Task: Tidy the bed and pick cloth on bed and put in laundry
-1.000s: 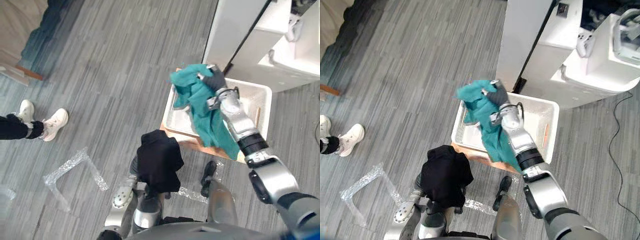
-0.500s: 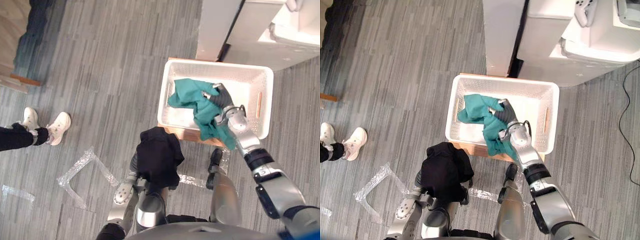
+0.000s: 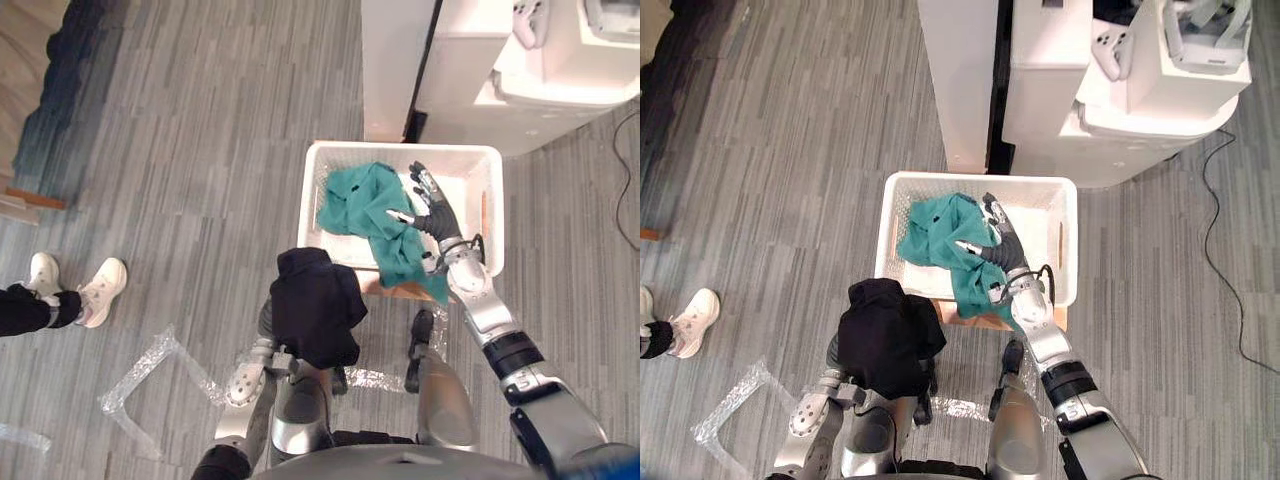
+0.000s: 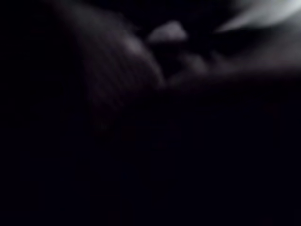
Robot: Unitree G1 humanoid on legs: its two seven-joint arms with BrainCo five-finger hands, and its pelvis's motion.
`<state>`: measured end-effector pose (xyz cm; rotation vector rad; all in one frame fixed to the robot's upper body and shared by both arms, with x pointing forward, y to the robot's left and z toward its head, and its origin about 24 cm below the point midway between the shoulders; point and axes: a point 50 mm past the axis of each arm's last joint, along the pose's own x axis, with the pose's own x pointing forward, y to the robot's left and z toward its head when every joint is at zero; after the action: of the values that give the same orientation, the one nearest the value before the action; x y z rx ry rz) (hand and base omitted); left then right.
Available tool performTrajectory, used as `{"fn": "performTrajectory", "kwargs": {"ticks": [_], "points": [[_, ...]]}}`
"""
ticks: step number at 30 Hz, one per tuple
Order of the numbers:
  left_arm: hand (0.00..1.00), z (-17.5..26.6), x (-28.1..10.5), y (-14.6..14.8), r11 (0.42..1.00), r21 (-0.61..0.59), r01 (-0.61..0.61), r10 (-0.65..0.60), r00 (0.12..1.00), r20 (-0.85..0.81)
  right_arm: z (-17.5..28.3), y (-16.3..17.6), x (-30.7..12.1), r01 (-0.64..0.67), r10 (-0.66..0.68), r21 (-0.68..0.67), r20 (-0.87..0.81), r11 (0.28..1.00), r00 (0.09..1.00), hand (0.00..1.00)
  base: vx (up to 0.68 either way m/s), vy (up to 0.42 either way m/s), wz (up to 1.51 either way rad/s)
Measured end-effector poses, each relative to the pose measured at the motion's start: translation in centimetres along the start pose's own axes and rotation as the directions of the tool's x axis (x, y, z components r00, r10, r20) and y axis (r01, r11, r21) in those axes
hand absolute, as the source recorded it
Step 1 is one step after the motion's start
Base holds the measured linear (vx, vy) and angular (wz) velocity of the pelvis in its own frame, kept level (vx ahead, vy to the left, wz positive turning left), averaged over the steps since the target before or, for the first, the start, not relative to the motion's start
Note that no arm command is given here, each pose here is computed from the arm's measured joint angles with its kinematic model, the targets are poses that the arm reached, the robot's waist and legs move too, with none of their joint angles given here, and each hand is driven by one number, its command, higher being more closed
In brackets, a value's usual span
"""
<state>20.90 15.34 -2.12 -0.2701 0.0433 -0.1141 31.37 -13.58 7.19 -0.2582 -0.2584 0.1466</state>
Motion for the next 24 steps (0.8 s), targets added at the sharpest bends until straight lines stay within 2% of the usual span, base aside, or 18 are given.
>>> {"fn": "performTrajectory", "kwargs": {"ticks": [4, 9, 17, 22, 24], "points": [[1.00, 1.2, 0.5, -0.6, 1.000, -0.011, -0.002, 0.002, 1.000, 0.018, -2.3, -0.2, -3.2, 0.052, -0.047, 0.045, -0.103, 0.998, 0.994, 0.00, 0.11, 0.013, -0.03], [1.00, 3.1, 0.8, -1.6, 1.000, -0.028, 0.009, -0.007, 0.997, 0.076, -5.9, -0.4, -8.6, 0.179, -0.136, 0.117, -0.306, 0.977, 0.942, 0.00, 0.07, 0.011, -0.05], [1.00, 4.9, 1.8, -1.5, 0.994, -0.031, -0.100, 0.104, 0.983, 0.152, -10.2, 1.9, -17.4, 0.201, -0.077, 0.142, -0.599, 0.969, 0.797, 0.00, -0.07, -0.006, -0.11], [1.00, 5.5, 2.0, -0.3, 0.976, 0.037, -0.213, 0.204, 0.964, 0.169, -11.4, 2.3, -21.5, 0.189, -0.029, 0.153, -0.698, 0.970, 0.716, 0.00, -0.09, -0.008, -0.15], [1.00, 6.5, 3.0, 0.2, 0.963, 0.104, -0.247, 0.225, 0.956, 0.190, -11.6, 2.5, -23.2, 0.182, -0.004, 0.165, -0.731, 0.969, 0.682, 0.00, -0.05, -0.004, -0.09]]}}
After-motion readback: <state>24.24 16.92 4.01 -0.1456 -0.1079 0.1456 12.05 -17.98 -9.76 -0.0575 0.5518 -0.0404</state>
